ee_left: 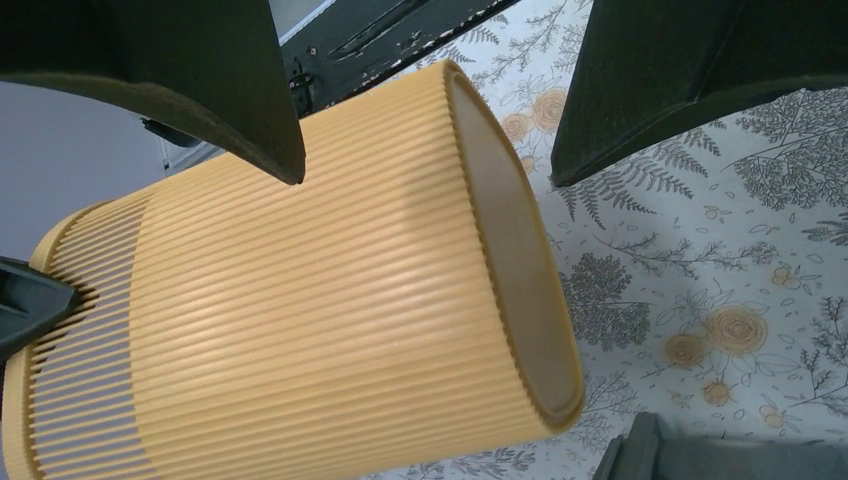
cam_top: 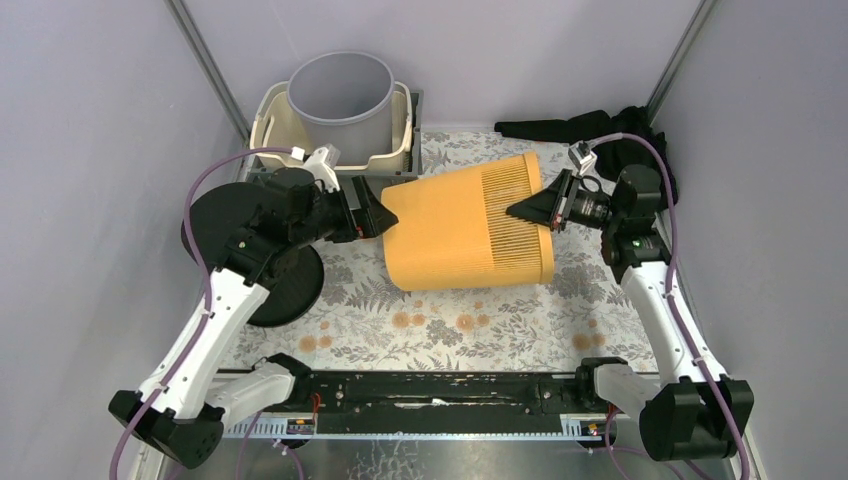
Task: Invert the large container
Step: Turn the container upside down at the center of the board.
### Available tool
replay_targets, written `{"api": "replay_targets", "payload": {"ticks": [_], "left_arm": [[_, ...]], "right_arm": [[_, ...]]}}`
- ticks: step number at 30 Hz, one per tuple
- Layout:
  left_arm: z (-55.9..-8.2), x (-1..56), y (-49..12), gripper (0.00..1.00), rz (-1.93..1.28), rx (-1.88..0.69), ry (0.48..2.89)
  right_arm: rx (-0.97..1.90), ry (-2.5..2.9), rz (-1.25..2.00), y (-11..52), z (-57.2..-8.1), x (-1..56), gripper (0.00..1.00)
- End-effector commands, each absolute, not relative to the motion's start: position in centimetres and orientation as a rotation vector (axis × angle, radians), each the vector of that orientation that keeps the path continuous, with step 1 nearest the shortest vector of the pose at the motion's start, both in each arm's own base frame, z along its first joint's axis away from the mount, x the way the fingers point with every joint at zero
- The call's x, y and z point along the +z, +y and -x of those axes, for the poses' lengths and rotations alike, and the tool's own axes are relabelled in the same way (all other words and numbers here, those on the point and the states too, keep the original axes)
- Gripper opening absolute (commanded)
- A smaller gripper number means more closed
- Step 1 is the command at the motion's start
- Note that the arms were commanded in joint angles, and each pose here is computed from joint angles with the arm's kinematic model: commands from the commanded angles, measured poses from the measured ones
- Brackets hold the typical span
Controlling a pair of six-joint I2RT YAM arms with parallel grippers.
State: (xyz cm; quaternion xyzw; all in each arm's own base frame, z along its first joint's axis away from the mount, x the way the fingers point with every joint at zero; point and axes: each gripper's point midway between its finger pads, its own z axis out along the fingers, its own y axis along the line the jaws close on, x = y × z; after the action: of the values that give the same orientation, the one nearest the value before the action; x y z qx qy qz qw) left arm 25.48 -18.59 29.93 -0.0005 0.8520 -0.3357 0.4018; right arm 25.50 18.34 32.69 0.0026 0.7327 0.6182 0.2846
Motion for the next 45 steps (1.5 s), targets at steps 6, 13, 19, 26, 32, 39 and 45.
{"api": "replay_targets", "payload": {"ticks": [6, 13, 19, 26, 32, 39, 45], "left_arm": [[-26.6, 29.4, -17.7, 1.0, -0.008, -0.878, 2.135], [-26.7, 29.0, -16.8, 1.0, 0.014, -0.884, 2.134], [-26.6, 29.5, -16.5, 1.0, 0.021, -0.892, 2.115], [-26.4, 31.0, -16.6, 1.0, 0.019, -0.927, 2.084], [-26.3, 32.5, -17.0, 1.0, 0.023, -0.978, 2.05], [-26.0, 34.1, -17.8, 1.0, 0.02, -1.064, 2.011], [-25.9, 35.2, -18.2, 1.0, 0.03, -1.112, 1.98]], "right_arm": [[1.755, 1.724, 0.25, 18.7, -22.0, 36.7, 0.0], [1.894, 1.647, 0.213, 18.4, -21.5, 36.6, 0.0], [2.05, 1.547, 0.173, 17.9, -21.0, 36.9, 0.0], [2.074, 1.536, 0.125, 17.8, -21.5, 36.1, 0.0], [2.095, 1.512, 0.058, 17.6, -22.4, 36.1, 0.0], [2.135, 1.483, -0.068, 17.7, -23.8, 35.2, 0.0], [2.203, 1.442, -0.121, 19.3, -24.5, 35.3, 0.0]]}}
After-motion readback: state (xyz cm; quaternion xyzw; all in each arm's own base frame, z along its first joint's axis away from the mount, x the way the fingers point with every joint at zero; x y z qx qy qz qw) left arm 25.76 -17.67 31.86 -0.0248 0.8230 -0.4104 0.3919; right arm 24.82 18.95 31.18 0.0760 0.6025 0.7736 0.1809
